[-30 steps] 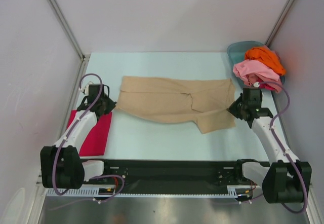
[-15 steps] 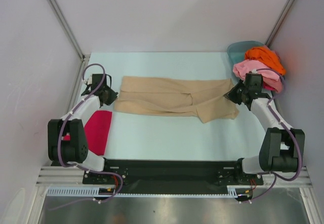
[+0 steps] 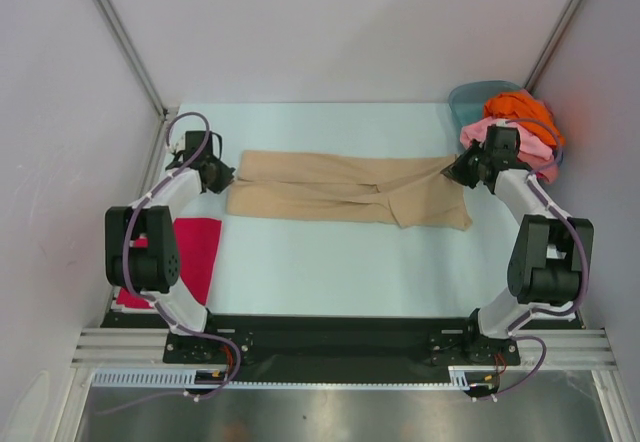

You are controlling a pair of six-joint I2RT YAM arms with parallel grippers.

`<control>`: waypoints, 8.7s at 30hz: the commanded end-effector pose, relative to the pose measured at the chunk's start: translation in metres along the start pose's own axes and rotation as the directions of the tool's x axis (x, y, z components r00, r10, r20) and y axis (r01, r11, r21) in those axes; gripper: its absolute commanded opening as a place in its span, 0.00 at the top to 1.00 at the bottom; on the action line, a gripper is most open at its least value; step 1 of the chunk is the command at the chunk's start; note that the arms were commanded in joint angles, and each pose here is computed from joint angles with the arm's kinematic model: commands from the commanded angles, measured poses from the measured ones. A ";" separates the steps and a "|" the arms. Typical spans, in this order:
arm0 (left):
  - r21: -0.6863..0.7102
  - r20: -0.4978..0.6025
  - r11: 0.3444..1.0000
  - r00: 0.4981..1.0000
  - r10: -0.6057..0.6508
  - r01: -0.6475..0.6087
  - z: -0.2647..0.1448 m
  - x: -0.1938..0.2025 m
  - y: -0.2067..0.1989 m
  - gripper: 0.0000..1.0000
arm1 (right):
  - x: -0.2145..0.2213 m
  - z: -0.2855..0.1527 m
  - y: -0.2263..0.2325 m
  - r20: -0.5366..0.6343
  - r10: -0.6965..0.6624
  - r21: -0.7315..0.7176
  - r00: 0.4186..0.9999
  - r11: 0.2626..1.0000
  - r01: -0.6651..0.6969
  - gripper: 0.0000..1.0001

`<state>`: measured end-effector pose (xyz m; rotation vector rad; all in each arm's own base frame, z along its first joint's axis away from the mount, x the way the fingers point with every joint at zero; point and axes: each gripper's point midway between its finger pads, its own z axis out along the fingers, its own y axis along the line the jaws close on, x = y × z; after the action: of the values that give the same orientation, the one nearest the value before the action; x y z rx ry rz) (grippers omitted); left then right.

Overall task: Fold and stack the t-shirts
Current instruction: Fold the tshirt

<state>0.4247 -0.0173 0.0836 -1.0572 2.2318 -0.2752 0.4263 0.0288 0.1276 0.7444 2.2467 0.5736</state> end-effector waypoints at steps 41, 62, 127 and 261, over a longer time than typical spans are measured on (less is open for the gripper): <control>-0.015 0.126 1.000 0.992 0.023 -0.021 -0.003 -0.066 -0.022 0.48 | -0.068 0.053 -0.004 0.033 -0.191 -0.021 0.981 0.981 0.192 0.52; 0.231 -0.076 0.963 0.984 0.163 -0.142 -0.014 0.048 -0.019 0.59 | 0.167 0.038 0.135 -0.088 -0.417 -0.162 0.905 0.902 0.400 0.79; 0.293 -0.035 0.924 0.963 0.266 -0.245 -0.023 0.048 -0.037 0.56 | 0.132 0.077 0.116 -0.004 -0.469 -0.080 0.883 0.881 0.467 0.66; 0.727 -0.237 0.667 0.851 0.468 -0.164 -0.039 0.347 -0.290 0.53 | -0.019 0.066 -0.012 0.160 -0.107 -0.023 0.981 0.993 0.112 0.48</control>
<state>0.4051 -0.4702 0.0781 -0.1126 2.3063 -1.2098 0.4707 0.0202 0.0799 0.6078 2.1737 0.4383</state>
